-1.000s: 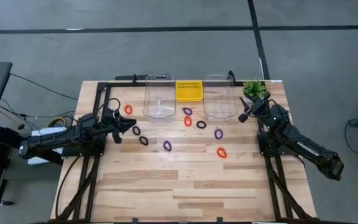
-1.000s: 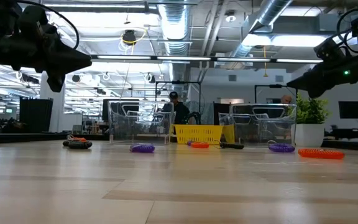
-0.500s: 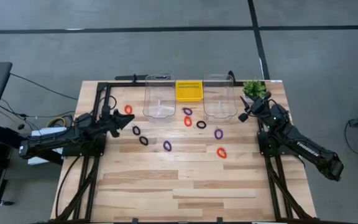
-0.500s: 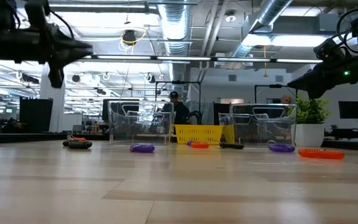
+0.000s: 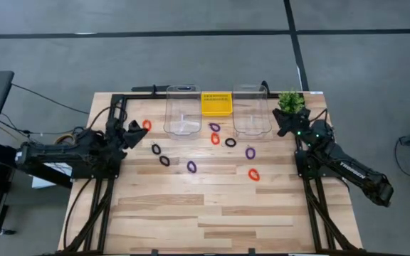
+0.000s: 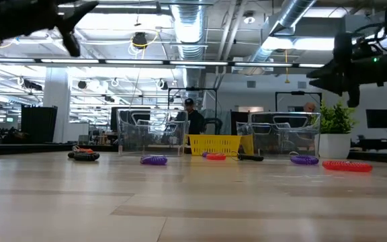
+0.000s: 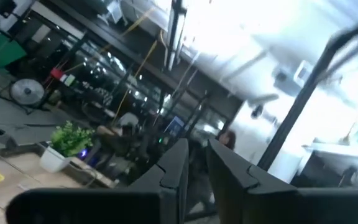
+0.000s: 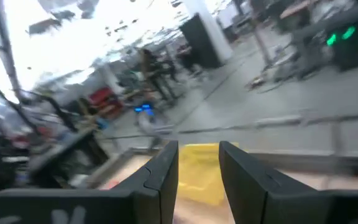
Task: Sort spring keychains
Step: Put the bottom right orange spring keychain into the right transparent bin
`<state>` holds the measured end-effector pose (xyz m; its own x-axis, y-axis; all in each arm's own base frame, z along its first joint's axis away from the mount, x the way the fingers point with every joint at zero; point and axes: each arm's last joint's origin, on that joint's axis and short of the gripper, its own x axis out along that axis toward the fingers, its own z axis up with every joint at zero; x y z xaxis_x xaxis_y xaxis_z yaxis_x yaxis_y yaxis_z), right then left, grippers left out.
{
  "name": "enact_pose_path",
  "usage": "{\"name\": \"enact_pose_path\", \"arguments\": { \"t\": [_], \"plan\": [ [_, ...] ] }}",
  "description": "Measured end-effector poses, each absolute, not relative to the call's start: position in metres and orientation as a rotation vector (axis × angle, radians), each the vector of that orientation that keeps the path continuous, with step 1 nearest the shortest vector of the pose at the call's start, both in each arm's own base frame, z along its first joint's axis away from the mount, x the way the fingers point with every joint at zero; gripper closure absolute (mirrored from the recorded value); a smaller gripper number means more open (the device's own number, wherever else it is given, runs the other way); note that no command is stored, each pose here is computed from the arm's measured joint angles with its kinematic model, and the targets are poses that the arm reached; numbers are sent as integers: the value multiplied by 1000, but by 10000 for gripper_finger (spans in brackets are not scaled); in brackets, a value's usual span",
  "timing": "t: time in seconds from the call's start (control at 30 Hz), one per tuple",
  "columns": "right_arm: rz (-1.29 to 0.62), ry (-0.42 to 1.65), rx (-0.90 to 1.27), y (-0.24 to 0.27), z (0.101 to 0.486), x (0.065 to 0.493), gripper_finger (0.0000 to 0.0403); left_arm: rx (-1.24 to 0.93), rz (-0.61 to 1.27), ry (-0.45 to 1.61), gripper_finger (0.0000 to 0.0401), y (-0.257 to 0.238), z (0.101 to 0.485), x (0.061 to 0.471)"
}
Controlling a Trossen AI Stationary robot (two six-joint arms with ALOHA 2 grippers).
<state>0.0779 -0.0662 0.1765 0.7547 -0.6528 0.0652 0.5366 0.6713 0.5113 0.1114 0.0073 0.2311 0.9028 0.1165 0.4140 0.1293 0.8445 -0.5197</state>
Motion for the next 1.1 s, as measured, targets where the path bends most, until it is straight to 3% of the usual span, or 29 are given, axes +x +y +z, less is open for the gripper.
{"name": "enact_pose_path", "arguments": {
  "t": [0.27, 0.6, 1.1],
  "plan": [
    [-453, -381, 371, -58, 208, 77, 296, -337, 47, -305, 343, 6, 263, 158],
    [-94, -304, 292, -42, 233, 81, 296, -262, 107, 72, 343, 6, 263, 188],
    [105, 309, 289, -27, 228, 126, 296, -263, 124, 198, 343, 6, 261, 187]
  ]
}}
